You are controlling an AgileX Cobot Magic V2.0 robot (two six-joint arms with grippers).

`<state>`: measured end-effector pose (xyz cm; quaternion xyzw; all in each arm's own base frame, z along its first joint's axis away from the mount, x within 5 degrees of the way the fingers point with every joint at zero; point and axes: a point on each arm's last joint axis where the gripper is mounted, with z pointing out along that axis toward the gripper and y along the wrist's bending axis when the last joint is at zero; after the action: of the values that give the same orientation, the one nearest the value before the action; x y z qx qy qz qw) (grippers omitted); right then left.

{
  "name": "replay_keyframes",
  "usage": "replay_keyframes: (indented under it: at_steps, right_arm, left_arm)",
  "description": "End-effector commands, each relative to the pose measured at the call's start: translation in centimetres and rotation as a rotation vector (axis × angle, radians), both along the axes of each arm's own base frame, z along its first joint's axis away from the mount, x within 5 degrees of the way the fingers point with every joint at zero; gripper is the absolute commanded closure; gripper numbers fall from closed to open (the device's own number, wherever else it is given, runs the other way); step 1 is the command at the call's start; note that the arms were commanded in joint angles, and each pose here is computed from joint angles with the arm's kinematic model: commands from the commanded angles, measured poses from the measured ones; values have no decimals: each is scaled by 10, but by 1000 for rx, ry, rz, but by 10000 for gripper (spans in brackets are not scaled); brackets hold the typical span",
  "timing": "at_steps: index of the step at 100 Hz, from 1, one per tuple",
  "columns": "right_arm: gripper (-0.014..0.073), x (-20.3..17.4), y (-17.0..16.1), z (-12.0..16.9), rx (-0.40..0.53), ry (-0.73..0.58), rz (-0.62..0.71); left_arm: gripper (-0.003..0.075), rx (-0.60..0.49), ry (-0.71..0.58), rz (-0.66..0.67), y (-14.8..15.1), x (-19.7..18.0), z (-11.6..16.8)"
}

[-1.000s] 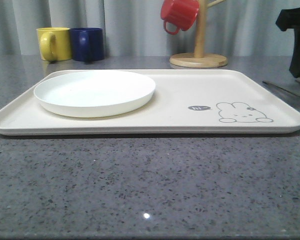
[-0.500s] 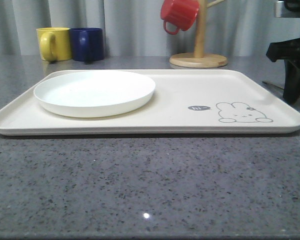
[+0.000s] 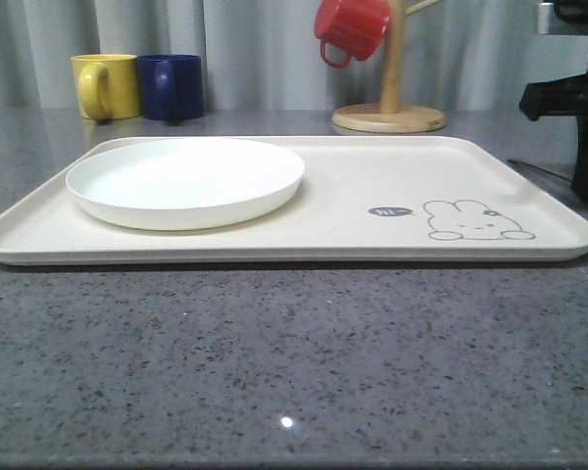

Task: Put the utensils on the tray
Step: 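Move the right gripper down and grasp the silver fork, then carry the fork with the right gripper onto the tray and release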

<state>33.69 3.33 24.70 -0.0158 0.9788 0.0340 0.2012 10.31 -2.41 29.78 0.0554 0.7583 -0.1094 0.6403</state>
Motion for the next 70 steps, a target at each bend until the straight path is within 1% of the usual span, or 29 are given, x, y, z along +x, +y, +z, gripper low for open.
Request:
replay_keyframes:
  at_steps: [1,14,24,32,38,45,54,70]
  right_arm:
    - [651,0,0,18,2,-49,5]
    - [652,0,1,35,13,-74,-2]
    - [652,-5,8,58,41,-136,-18]
    - [652,-10,21,76,77,-184,-23]
    - [652,-13,30,85,96,-208,-13]
    - [652,-16,49,90,127,-223,7]
    - [652,-18,72,91,163,-251,24]
    - [652,-20,107,85,176,-283,23]
  left_arm:
    - [739,-25,-91,28,2,1,15]
    - [739,-25,-91,28,2,1,15]
    - [739,-25,-91,28,2,1,15]
    - [739,-25,-91,28,2,1,15]
    - [739,-25,-91,28,2,1,15]
    - [739,-25,-91,28,2,1,15]
    - [739,-25,-91,28,2,1,15]
    - [739,-25,-91,28,2,1,15]
